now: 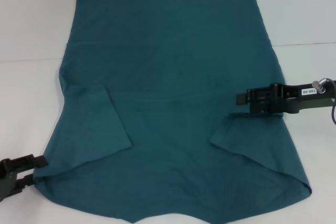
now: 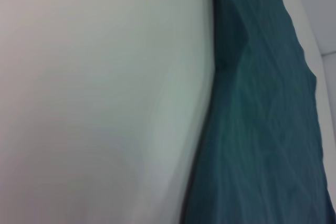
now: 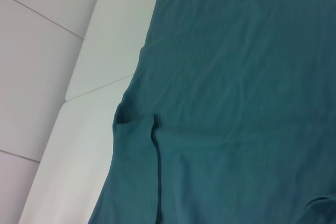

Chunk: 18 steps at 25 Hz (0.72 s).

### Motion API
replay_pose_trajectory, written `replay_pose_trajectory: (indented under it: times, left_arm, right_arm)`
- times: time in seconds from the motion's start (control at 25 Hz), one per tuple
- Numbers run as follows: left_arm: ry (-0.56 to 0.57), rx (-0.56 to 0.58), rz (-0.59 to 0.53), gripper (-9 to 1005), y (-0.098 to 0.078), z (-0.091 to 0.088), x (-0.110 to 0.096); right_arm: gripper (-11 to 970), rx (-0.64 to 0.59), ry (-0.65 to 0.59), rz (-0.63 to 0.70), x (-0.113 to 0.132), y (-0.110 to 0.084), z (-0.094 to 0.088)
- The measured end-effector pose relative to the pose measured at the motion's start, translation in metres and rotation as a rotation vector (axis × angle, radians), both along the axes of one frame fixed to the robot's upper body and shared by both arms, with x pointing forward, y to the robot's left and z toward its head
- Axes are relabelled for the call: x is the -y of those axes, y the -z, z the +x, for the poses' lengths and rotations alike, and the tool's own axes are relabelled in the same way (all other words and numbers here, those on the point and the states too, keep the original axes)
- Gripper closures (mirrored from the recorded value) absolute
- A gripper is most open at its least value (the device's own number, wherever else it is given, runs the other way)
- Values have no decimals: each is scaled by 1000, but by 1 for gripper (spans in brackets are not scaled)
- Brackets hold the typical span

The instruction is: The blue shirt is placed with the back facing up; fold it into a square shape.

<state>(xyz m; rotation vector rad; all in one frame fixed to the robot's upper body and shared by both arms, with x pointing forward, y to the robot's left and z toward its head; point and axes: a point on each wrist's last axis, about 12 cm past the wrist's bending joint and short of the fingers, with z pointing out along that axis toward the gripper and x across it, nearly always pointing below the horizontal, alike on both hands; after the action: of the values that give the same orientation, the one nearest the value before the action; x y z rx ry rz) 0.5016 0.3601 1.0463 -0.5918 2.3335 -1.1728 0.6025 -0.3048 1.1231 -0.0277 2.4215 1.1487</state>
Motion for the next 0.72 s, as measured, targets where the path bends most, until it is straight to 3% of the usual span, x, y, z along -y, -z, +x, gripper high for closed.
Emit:
replay_pose_trajectory:
  times: [0.72]
  left_arm:
    - [-44, -29, -12, 368, 5, -13, -8]
  right_arm:
    - [291, 2, 8, -3, 3, 0, -1]
